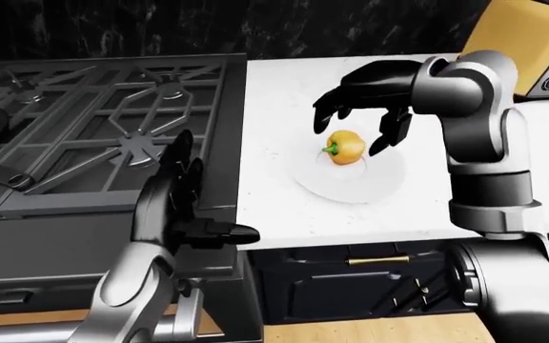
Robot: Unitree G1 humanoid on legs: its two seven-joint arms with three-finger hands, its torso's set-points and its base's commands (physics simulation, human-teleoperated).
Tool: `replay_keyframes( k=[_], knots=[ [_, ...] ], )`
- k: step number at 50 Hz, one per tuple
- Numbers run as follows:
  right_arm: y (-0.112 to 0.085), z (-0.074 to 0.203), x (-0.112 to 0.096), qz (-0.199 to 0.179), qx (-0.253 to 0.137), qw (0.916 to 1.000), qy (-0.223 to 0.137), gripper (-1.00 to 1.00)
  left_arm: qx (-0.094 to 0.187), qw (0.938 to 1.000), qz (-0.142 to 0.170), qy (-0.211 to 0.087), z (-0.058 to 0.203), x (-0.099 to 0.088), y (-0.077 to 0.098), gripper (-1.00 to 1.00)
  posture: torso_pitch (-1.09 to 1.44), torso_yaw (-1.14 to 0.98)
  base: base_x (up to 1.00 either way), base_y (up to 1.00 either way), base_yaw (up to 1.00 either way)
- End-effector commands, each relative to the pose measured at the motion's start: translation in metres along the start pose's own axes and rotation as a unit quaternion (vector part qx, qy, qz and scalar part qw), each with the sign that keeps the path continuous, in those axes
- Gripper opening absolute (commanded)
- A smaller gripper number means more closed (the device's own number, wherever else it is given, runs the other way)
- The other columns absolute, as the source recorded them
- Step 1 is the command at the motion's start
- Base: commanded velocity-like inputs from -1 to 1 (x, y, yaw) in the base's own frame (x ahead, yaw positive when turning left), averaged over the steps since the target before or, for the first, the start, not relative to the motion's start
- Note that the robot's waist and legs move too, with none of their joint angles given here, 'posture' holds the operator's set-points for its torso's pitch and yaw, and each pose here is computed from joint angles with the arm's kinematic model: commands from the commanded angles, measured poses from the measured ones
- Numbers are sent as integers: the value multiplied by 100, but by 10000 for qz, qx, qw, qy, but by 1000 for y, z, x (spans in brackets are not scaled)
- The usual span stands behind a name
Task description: Pick the bell pepper from the plate and place it in the pan.
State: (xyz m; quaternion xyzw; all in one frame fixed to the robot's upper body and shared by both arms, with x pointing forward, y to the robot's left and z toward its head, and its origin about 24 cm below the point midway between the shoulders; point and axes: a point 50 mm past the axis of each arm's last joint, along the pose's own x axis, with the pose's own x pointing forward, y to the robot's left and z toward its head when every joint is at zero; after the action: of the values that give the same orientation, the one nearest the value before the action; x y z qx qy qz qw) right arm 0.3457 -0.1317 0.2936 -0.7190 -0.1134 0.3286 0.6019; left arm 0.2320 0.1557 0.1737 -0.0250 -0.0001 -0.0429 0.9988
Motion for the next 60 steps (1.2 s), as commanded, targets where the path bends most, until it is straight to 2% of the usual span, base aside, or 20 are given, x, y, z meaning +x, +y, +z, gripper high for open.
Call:
replay_keyframes(
  k=[1,13,31,34,42,45,60],
  knots=[
    [-18,2,-12,-437,-163,9989,39,20,43,9992,-43,-386,12,-2,-2,100,0,0,0,0,0],
    [-9,0,-11,-387,-117,9992,63,18,54,9992,-63,-390,13,-3,-3,100,0,0,0,0,0],
    [-7,2,-1,-406,-95,9991,-2,19,45,9992,-58,-385,12,-2,-2,100,0,0,0,0,0],
    [-7,-2,3,-464,-235,9986,36,20,48,9992,-56,-382,12,-2,-2,100,0,0,0,0,0],
    [-6,-5,6,-477,-280,9984,79,19,45,9993,-68,-376,11,-2,-3,100,0,0,0,0,0],
    [-4,-10,14,-507,-378,9979,133,19,41,9993,-74,-369,10,-2,-3,100,0,0,0,0,0],
    [2,-12,18,-465,-388,9980,164,19,42,9993,-75,-366,9,-2,-3,100,0,0,0,0,0]
  ],
)
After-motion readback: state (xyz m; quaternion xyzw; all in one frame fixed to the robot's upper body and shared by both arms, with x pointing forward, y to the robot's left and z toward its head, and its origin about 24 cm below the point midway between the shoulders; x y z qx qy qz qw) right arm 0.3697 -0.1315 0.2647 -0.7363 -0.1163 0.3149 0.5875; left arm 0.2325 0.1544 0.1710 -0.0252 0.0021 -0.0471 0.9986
